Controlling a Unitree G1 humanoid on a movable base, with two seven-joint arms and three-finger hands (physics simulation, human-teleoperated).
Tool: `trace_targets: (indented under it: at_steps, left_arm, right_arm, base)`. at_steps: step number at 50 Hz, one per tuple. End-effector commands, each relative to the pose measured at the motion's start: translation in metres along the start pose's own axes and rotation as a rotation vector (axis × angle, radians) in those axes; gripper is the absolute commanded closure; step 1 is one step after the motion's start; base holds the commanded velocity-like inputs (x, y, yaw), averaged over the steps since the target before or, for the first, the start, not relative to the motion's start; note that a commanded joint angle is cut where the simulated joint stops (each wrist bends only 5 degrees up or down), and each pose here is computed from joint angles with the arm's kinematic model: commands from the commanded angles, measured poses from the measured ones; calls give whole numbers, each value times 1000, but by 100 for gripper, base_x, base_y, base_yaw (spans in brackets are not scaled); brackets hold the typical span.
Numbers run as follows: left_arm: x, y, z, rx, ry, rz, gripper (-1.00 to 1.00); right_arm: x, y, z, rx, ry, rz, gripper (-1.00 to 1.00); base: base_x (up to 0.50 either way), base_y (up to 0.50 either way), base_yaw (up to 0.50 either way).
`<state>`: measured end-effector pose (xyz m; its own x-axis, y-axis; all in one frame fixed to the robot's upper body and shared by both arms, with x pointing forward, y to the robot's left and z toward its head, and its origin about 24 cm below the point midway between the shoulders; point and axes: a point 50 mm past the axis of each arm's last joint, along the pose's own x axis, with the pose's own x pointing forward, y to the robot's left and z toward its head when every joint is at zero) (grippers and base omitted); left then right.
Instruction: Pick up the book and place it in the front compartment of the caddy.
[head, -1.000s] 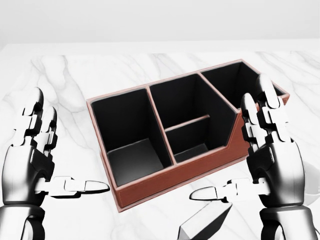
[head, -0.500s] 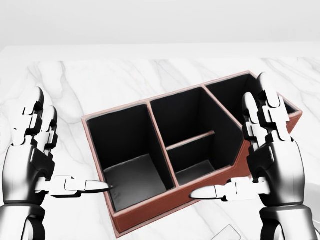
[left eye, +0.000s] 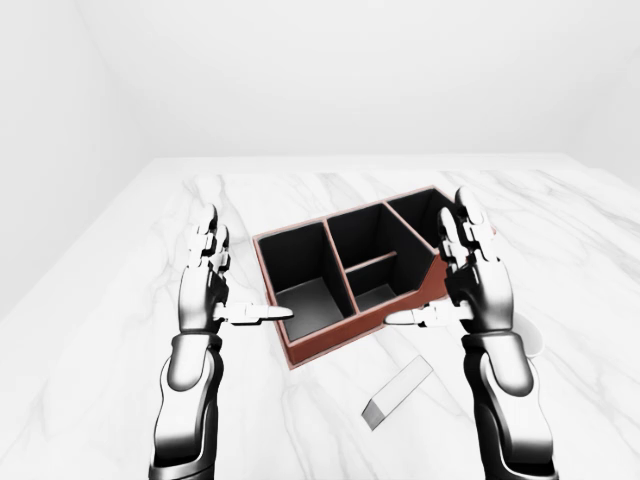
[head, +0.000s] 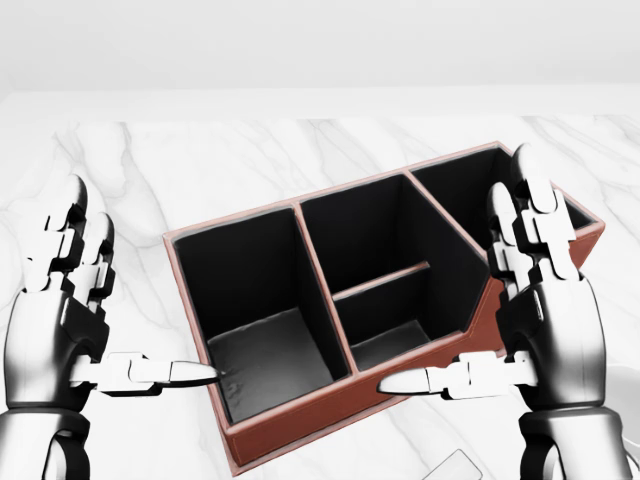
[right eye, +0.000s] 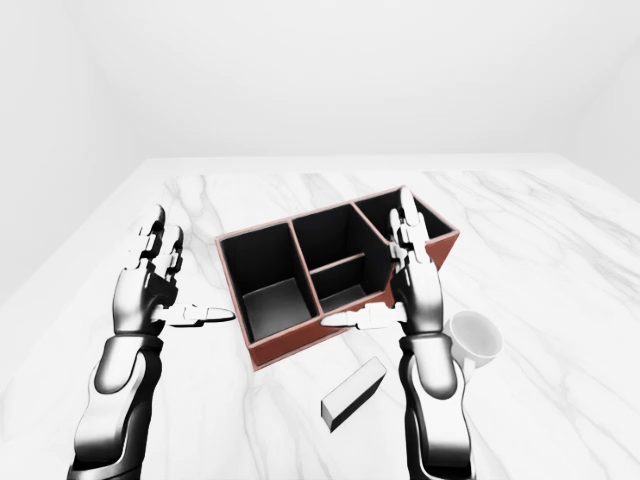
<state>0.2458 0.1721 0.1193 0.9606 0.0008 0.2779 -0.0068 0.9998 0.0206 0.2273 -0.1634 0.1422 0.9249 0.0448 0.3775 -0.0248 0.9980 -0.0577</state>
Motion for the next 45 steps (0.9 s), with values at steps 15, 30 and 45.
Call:
trace_targets:
  at_steps: [15,30,45]
  left_arm:
    - [1,1,-2,0,10,3,-100]
    - [1,1,-3,1,10,4,-100]
    - [1,2,-3,1,13,5,-100]
  right_arm:
    - [-1,1,12,-124,-40,32,-100]
    - [-5,-3,9,-250,1,85,-100]
    - [-4,-1,24,-341,-51,134,-100]
  base:
    - [0,0,0]
    - [0,0,0]
    - [0,0,0]
